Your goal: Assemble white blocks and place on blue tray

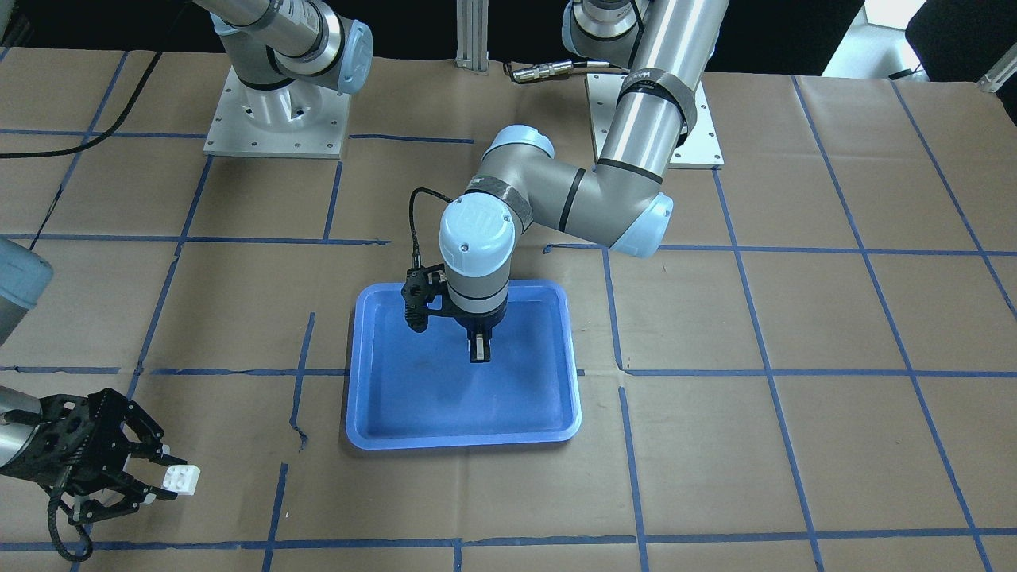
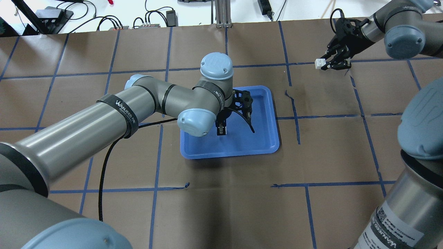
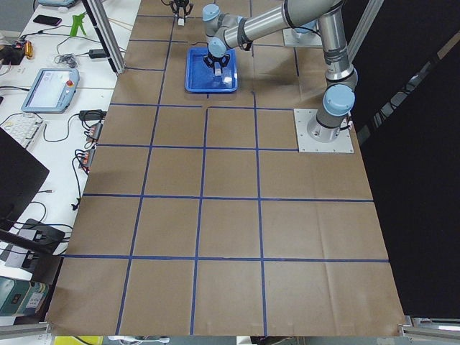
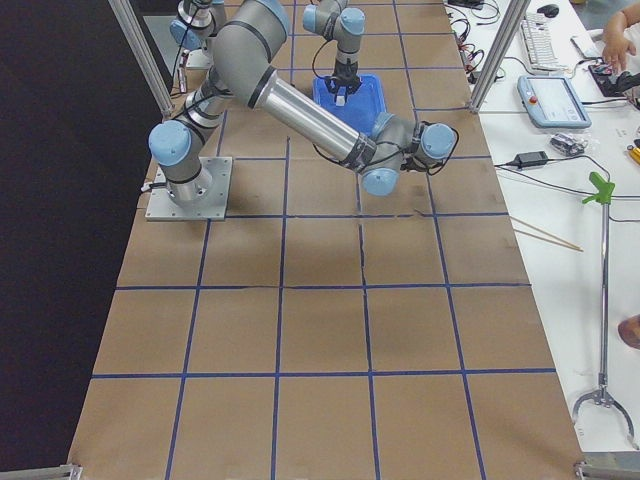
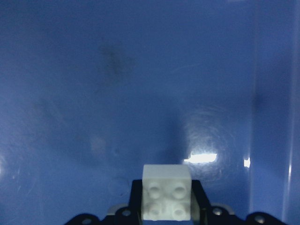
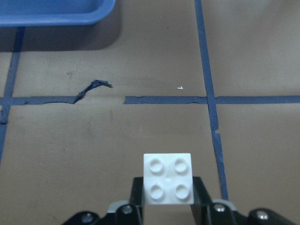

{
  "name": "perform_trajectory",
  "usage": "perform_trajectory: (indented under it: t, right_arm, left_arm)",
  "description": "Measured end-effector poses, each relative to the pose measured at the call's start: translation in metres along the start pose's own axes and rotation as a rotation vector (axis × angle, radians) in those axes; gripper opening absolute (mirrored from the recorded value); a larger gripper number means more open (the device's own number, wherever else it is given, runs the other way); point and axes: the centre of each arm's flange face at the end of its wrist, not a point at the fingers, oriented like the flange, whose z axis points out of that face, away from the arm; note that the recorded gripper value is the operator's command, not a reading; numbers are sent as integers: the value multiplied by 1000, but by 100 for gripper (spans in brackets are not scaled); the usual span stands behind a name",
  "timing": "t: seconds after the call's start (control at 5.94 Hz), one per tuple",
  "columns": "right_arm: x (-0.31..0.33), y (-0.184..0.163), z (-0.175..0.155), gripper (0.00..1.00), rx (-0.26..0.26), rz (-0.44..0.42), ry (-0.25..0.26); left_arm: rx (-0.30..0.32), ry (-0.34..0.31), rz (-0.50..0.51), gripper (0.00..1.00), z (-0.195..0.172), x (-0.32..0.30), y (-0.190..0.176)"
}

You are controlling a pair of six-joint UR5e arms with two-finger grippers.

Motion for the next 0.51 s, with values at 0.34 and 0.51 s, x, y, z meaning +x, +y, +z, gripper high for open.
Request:
perform_trajectory:
  t: [0.34, 0.51]
  right_arm:
    - [-44, -30, -27, 36, 13, 29, -55]
    - [-78, -44, -29, 36, 20, 37, -73]
  left_arm:
    - [9, -14, -34, 9, 3, -1, -1]
    - [7, -15, -38, 26, 7, 1, 0]
